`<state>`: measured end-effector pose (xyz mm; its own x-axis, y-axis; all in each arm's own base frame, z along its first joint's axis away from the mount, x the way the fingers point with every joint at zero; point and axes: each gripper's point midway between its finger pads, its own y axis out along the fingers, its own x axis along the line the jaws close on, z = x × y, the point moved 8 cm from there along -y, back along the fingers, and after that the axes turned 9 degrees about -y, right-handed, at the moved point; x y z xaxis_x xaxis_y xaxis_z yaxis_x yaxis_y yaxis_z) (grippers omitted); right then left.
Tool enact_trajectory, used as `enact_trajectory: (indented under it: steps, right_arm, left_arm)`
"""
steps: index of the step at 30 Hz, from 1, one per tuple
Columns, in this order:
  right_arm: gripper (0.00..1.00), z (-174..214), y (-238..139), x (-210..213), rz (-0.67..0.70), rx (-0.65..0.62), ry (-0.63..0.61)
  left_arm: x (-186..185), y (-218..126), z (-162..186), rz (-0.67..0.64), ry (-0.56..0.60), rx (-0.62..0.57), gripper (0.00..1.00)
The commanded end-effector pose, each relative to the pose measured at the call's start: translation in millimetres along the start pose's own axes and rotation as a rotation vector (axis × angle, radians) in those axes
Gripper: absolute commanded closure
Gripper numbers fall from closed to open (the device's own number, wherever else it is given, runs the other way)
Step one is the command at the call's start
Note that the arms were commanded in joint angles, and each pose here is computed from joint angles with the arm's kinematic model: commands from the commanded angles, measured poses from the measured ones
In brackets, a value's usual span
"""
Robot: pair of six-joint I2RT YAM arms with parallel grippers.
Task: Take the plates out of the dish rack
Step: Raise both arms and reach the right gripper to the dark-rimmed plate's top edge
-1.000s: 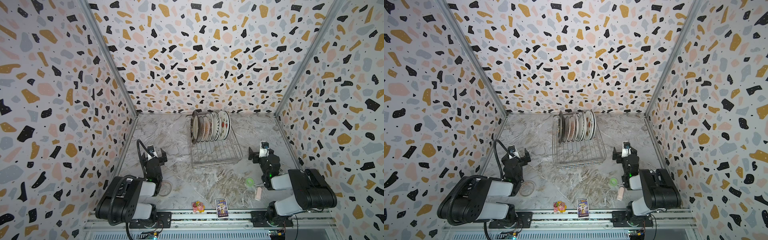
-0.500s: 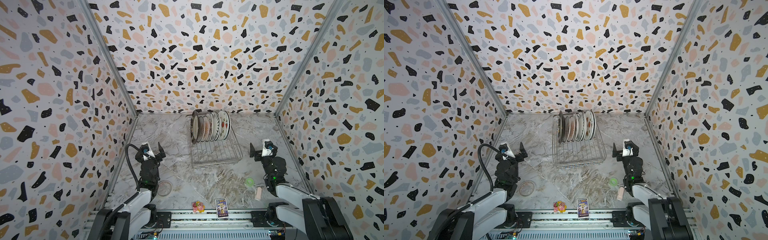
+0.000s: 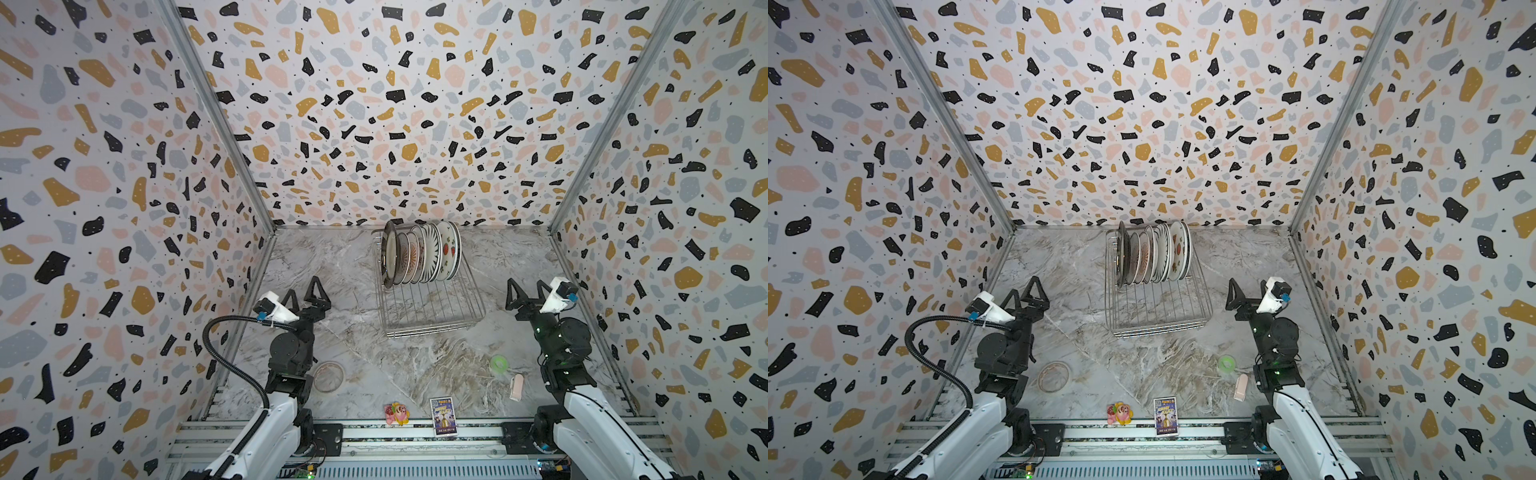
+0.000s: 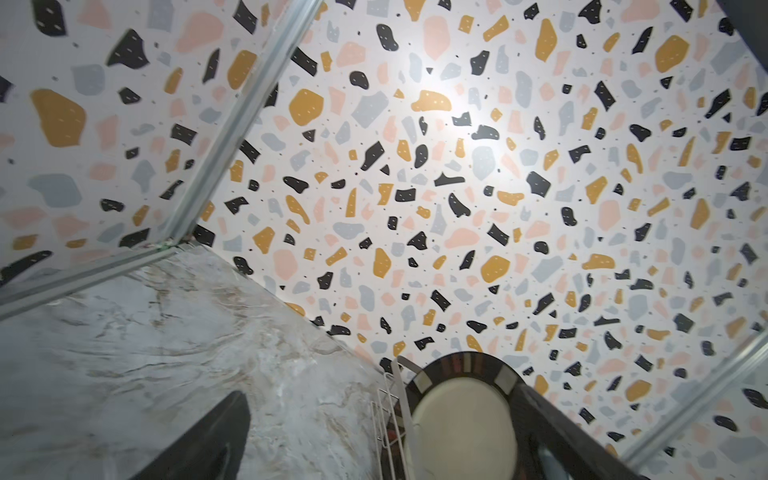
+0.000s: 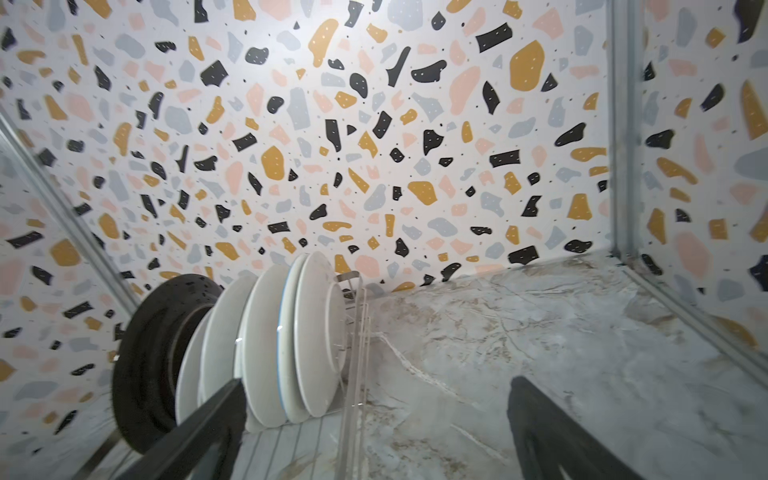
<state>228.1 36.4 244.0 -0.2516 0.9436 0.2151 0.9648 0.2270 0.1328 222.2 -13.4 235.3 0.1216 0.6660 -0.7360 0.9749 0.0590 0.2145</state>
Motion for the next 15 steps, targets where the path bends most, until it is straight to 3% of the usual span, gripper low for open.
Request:
enact_trajectory:
  steps: [1,5,9,15]
  right_arm:
    - [0.01,-11,0,21,-0.234,-0.048,0.12]
    - [0.01,-18,28,32,-0.282,0.056,0.176]
    - [0.01,-18,72,62,-0.251,0.218,0.047]
    - [0.01,-19,116,122,-0.132,0.288,-0.141]
  left_arm:
    - [-6,-1,2,0.056,-0.175,0.027,0.0]
    - [-12,11,2,0.032,-0.112,0.074,0.0]
    - [-29,17,9,0.113,-0.078,0.153,0.0]
    - [-51,29,28,0.179,-0.018,0.301,0.01]
